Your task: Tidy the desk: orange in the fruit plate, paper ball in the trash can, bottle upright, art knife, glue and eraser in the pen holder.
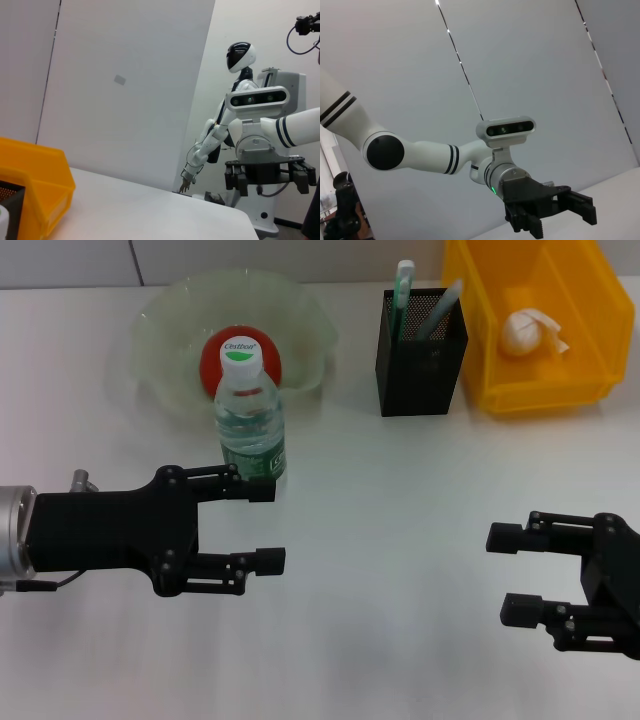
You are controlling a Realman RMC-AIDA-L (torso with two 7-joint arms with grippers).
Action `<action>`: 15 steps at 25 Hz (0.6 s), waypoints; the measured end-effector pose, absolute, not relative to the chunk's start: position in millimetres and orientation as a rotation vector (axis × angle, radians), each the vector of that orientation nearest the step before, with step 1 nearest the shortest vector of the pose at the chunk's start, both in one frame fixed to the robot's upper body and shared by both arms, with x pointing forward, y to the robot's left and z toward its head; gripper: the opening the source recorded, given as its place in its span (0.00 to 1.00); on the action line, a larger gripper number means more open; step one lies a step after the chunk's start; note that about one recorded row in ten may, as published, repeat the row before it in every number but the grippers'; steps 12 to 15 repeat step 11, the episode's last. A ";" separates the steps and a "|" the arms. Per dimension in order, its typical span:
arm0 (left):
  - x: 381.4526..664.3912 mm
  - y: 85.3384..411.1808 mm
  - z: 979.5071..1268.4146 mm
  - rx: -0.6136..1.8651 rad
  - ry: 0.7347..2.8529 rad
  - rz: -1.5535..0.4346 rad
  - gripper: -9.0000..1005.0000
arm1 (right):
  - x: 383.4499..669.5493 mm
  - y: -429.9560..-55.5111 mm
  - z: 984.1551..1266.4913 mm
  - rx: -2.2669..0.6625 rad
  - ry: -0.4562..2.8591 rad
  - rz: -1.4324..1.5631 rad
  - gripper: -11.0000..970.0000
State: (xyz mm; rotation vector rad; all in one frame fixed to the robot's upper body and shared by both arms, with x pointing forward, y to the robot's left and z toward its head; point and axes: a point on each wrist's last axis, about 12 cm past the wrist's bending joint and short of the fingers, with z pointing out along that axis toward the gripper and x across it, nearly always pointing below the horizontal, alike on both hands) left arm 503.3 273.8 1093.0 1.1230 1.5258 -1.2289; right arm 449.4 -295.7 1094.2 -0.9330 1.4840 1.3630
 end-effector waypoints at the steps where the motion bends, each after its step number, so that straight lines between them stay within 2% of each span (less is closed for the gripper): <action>1: 503.3 273.9 1093.0 1.123 1.526 -1.228 0.78 | 449.4 -295.6 1094.1 -0.933 1.484 1.363 0.70; 15: 502.3 271.8 1092.6 1.127 1.513 -1.233 0.78 | 447.5 -295.0 1092.8 -0.921 1.488 1.368 0.70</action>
